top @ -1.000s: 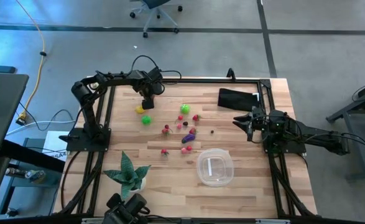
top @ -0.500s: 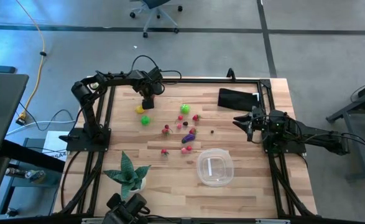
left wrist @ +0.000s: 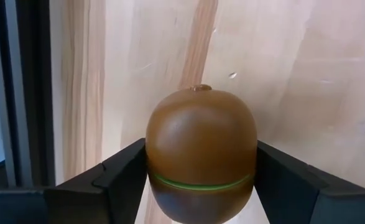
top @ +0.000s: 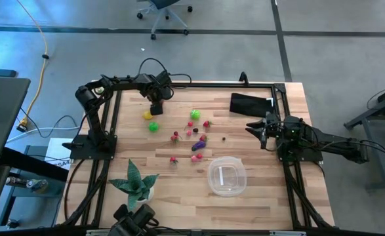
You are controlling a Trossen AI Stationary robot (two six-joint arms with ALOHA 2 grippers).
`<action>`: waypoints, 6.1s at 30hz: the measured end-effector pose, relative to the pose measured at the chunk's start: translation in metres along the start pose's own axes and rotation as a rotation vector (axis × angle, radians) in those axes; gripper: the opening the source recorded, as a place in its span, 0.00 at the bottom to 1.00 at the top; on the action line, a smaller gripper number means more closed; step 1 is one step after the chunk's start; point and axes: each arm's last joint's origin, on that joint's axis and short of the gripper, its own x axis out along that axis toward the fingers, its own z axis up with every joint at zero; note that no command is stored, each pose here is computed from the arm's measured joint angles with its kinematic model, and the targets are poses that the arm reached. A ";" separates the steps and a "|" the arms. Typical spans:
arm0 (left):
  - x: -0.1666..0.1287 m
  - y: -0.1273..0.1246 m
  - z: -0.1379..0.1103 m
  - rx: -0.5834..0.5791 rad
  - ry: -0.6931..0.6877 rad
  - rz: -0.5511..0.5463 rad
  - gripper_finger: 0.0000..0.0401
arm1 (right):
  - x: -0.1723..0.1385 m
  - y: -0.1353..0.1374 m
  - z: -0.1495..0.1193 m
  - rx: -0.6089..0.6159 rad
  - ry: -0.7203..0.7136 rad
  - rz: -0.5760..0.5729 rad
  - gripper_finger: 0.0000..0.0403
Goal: Pick and placing Produce into tupperware
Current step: Put the kiwi into the transparent bin, then put the blueberry into the transparent bin
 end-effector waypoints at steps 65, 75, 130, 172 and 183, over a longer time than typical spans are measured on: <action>-0.182 -0.291 0.175 0.826 -0.916 -0.230 0.59 | 0.000 0.001 0.000 0.030 0.004 0.024 0.27; -0.132 -0.314 0.194 0.902 -0.784 -0.241 0.58 | 0.000 0.001 0.000 0.030 0.005 0.023 0.27; -0.083 -0.351 0.185 1.004 -0.566 -0.129 0.72 | 0.000 0.001 0.000 0.019 0.016 0.048 0.27; -0.269 -0.208 0.042 0.341 -0.367 0.354 0.74 | 0.001 0.002 0.000 0.020 0.020 0.075 0.27; -0.227 -0.175 -0.078 0.217 -0.915 0.191 0.74 | 0.004 0.003 0.001 -0.050 0.025 0.070 0.27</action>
